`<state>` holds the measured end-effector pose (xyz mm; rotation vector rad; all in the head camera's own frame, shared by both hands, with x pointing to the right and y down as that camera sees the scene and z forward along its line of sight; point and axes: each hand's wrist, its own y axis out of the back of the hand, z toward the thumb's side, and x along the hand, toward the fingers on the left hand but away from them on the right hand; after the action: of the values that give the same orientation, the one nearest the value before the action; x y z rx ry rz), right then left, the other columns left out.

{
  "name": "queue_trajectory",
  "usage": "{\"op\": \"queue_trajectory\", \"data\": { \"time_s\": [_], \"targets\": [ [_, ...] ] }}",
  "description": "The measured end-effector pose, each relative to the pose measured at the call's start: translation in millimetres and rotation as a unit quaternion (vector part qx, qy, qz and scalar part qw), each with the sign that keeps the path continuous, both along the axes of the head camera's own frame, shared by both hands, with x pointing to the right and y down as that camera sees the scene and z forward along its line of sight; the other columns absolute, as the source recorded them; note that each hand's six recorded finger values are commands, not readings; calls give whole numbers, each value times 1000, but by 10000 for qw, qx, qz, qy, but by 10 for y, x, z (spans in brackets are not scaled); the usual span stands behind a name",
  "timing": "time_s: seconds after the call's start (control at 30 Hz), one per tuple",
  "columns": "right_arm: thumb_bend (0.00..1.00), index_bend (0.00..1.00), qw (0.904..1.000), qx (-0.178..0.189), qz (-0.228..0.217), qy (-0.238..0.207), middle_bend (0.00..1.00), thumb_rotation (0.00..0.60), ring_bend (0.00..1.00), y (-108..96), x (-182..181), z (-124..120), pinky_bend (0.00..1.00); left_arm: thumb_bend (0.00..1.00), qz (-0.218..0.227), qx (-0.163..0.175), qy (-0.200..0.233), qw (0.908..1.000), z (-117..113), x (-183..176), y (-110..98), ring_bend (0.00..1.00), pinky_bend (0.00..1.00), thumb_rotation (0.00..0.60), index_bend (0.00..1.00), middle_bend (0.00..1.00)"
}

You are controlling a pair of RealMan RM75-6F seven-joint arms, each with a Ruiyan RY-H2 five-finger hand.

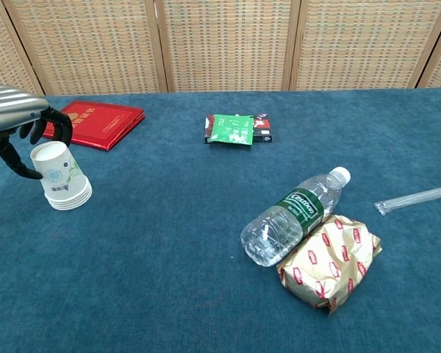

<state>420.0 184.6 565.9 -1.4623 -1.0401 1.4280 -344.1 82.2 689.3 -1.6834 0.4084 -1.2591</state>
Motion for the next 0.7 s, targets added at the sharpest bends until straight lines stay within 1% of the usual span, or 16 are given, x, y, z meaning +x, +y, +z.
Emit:
{"op": "queue_trajectory", "data": {
  "time_s": [0.13,0.27,0.37,0.43,0.47,0.53,0.57,0.63,0.67,0.7],
  "targets": [
    [0,0,10000,-23,-10,-18,0,600,0,2,-6,7,0,136,-150,52,106,9998,-49,-33,-28,560,542,600,497,495],
    [0,0,10000,-21,-32,-42,0,600,0,-1,-16,10,0,136,-371,72,310,9988,-116,-68,-66,560,542,600,497,495],
    [0,0,9999,7,-69,-79,0,600,0,-7,-29,13,0,136,-701,-16,669,9953,-168,-81,-101,560,542,600,497,495],
    [0,0,9998,43,-123,-122,0,600,0,-14,-43,16,0,136,-1025,-145,1043,9891,-207,-90,-134,560,542,600,497,495],
    [0,3,9998,61,-149,-145,0,600,0,-16,-51,18,0,136,-1180,-209,1229,9852,-225,-93,-151,560,542,600,496,495],
    [0,16,9994,107,-232,-216,0,600,0,-25,-80,23,0,136,-1555,-378,1702,9723,-263,-96,-192,560,542,600,497,495],
    [0,29,9992,135,-276,-249,0,600,0,-31,-94,25,0,136,-1769,-491,1987,9627,-280,-93,-216,560,542,600,497,495],
    [0,53,9984,217,-421,-311,0,600,0,-53,-126,27,0,136,-2079,-681,2423,9452,-298,-77,-250,560,542,600,497,495],
    [0,69,9979,259,-499,-331,0,600,0,-67,-140,26,0,137,-2279,-827,2716,9314,-303,-55,-270,560,542,600,497,496],
    [0,85,9970,322,-616,-350,0,600,0,-91,-161,21,0,136,-2423,-944,2935,9199,-304,-34,-285,560,542,600,497,495]
  ]
}}
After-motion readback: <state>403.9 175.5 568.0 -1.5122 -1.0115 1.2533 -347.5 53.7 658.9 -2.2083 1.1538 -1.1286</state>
